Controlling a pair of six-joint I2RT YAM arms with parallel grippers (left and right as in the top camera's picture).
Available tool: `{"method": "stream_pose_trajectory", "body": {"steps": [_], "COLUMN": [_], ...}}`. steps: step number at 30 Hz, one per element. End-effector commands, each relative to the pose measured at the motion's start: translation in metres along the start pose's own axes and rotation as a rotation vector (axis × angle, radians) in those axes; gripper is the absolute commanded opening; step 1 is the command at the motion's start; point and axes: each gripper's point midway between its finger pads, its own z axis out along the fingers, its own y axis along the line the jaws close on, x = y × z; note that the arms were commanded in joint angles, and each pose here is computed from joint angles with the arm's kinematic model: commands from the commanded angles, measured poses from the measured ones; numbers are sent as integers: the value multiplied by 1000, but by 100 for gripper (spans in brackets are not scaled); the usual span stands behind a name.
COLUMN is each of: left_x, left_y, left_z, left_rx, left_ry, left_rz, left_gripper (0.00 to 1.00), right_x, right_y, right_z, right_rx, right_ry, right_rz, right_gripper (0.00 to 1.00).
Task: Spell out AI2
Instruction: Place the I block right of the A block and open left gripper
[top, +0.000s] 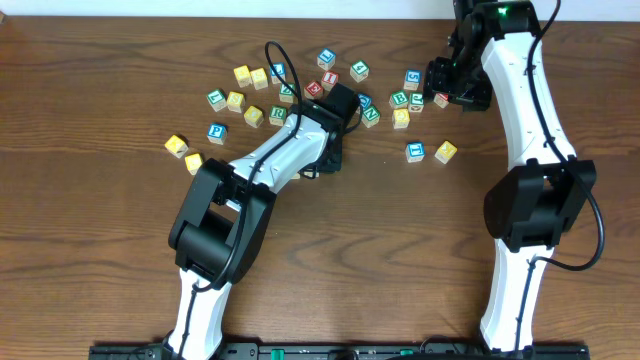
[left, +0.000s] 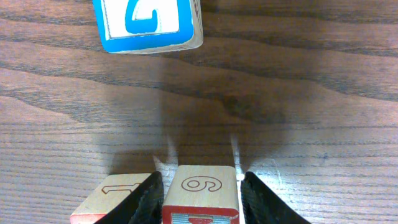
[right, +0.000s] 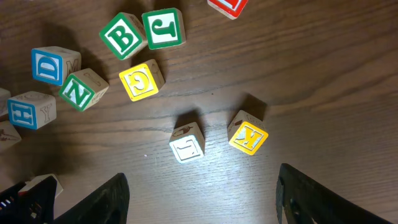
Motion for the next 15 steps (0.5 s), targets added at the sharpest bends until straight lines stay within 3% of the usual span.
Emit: {"method": "stream_pose_trajectory", "body": {"steps": [1,15], "left_x": [8,-30], "left_y": [5,3], "left_z": [10,-41], "left_rx": [-19,47], "left_ry": [29,-103], "left_rz": [-9,-48], "left_gripper": [40,41], "right_x": [-3,-5], "right_y": [1,2], "right_z": [-13,-13], "right_rx": [-6,-9], "right_ry": [-35,-44], "right_rz": [4,3], "right_gripper": [71,72]}}
